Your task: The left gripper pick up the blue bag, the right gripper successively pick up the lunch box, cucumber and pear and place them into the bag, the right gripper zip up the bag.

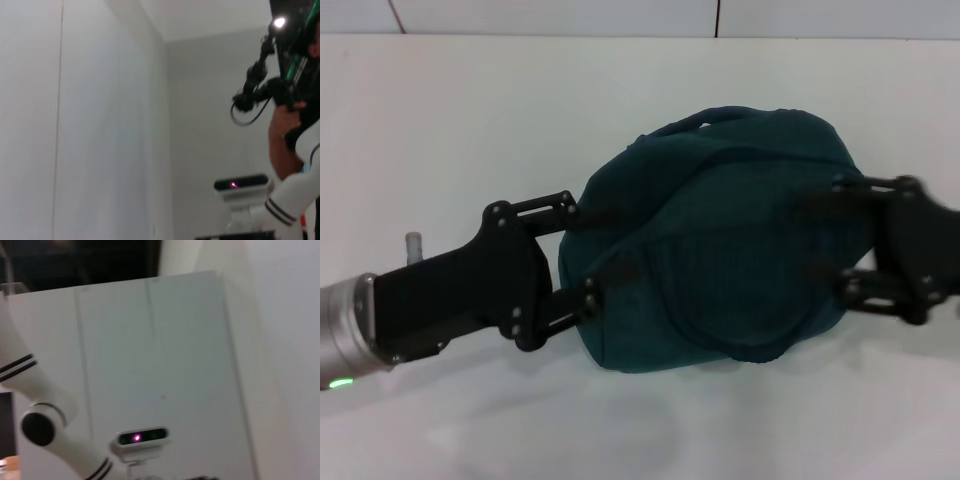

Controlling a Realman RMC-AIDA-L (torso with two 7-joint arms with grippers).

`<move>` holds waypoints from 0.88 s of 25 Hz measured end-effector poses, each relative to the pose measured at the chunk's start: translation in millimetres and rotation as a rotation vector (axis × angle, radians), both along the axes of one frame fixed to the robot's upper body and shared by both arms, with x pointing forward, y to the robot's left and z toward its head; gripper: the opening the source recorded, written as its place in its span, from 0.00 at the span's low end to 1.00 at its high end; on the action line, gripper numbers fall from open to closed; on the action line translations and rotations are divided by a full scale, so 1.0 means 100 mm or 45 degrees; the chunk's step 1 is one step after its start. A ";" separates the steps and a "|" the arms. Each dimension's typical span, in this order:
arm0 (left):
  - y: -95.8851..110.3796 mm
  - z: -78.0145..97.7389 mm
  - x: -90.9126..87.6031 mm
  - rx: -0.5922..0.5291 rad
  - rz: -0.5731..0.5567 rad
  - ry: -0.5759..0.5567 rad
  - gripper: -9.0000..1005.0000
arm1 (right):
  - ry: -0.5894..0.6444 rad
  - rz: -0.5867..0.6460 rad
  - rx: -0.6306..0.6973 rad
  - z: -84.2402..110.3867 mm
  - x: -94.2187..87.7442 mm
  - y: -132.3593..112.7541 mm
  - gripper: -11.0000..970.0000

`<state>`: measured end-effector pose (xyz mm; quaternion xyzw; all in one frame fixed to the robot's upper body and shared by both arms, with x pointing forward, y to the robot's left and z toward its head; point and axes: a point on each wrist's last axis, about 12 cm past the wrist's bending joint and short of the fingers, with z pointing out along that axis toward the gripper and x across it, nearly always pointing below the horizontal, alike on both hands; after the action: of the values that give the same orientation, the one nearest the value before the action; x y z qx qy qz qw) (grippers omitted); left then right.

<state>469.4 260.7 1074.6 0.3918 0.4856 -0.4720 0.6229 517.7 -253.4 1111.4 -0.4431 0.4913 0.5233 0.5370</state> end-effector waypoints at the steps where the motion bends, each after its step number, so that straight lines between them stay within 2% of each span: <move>1: 0.00 -0.01 0.01 0.011 0.005 0.006 0.52 | -0.004 0.026 -0.009 0.00 0.02 0.07 0.61; 4: 0.02 -0.01 0.02 0.020 0.017 0.016 0.48 | -0.034 0.056 -0.065 -0.02 0.06 0.24 0.61; 7: 0.04 -0.02 0.01 0.024 0.028 0.018 0.48 | -0.064 0.015 -0.103 -0.06 0.08 0.32 0.61; 22: 0.06 -0.02 0.02 0.024 0.058 0.000 0.48 | -0.085 0.000 -0.115 -0.08 0.06 0.35 0.61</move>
<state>471.7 267.1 1072.9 0.3864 0.4986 -0.4531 0.6299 524.0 -218.6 1103.7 -0.4841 0.4962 0.4855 0.5327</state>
